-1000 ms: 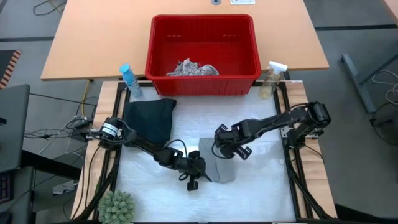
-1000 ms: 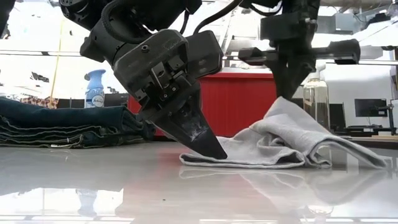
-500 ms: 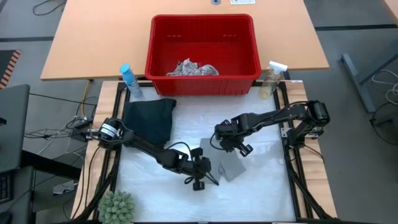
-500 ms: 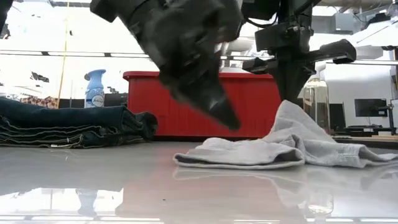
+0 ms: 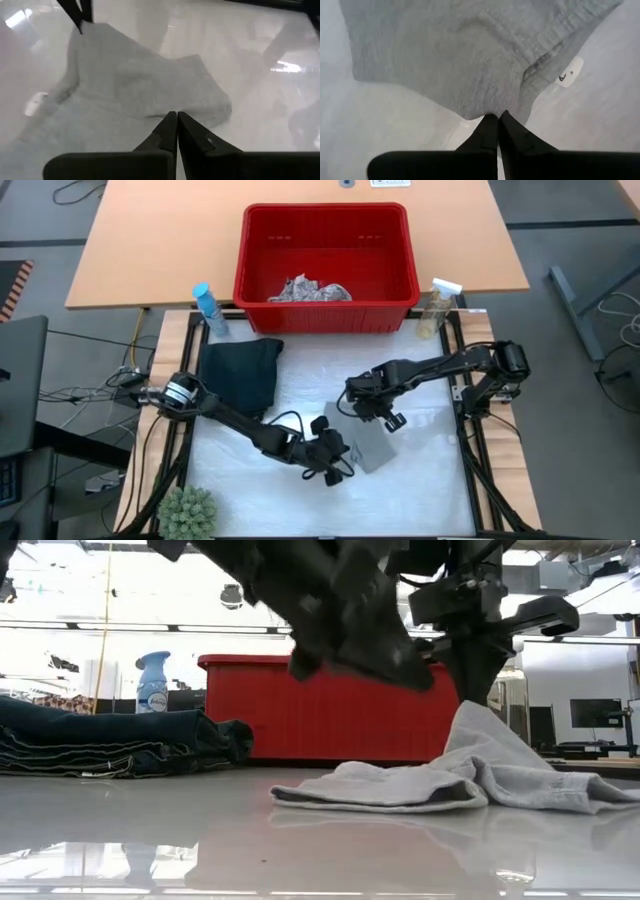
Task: Fold Laundry from Bin
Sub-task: Fold the gray shorts
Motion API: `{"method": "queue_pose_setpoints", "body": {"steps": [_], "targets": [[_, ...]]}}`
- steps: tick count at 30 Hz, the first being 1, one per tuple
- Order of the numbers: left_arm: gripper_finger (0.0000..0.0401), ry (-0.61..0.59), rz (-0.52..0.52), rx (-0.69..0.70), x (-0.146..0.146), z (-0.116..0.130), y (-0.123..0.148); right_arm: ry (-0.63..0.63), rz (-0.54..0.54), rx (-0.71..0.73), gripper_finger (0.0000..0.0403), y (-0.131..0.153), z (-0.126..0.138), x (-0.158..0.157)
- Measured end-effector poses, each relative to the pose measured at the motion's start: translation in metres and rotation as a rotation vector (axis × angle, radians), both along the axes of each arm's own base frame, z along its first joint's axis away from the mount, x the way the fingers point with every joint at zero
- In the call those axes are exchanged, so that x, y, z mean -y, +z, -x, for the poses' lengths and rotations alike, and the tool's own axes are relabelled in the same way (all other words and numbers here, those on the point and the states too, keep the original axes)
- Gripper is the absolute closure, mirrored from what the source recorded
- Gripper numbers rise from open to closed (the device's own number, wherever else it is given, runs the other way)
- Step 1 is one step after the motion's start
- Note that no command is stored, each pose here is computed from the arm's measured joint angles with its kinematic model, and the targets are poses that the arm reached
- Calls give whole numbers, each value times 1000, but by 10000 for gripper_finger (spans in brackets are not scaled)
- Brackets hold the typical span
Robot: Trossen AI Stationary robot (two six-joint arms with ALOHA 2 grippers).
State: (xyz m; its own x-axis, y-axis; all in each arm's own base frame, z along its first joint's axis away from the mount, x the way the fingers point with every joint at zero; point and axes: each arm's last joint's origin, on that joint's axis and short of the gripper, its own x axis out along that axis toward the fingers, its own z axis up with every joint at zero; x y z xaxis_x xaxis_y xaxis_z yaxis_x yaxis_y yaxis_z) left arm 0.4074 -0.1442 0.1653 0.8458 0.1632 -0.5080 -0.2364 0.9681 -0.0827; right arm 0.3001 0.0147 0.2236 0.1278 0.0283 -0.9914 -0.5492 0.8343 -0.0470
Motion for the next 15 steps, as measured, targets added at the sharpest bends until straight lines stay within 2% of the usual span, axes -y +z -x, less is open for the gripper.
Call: {"method": "queue_pose_setpoints", "body": {"steps": [3, 5, 9, 15], "targets": [[401, -30, 60, -49, 2, -2, -21, -88, -12, -8, 376, 0, 0, 6], [401, -55, 113, -36, 5, -6, -25, -126, -15, -22, 376, 0, 1, 9], [401, -37, 135, -6, 7, -8, -22, -139, -15, -34, 376, -1, 2, 11], [401, -98, 205, -130, 7, -5, -39, -148, -18, -31, 376, -1, 2, 13]]}}
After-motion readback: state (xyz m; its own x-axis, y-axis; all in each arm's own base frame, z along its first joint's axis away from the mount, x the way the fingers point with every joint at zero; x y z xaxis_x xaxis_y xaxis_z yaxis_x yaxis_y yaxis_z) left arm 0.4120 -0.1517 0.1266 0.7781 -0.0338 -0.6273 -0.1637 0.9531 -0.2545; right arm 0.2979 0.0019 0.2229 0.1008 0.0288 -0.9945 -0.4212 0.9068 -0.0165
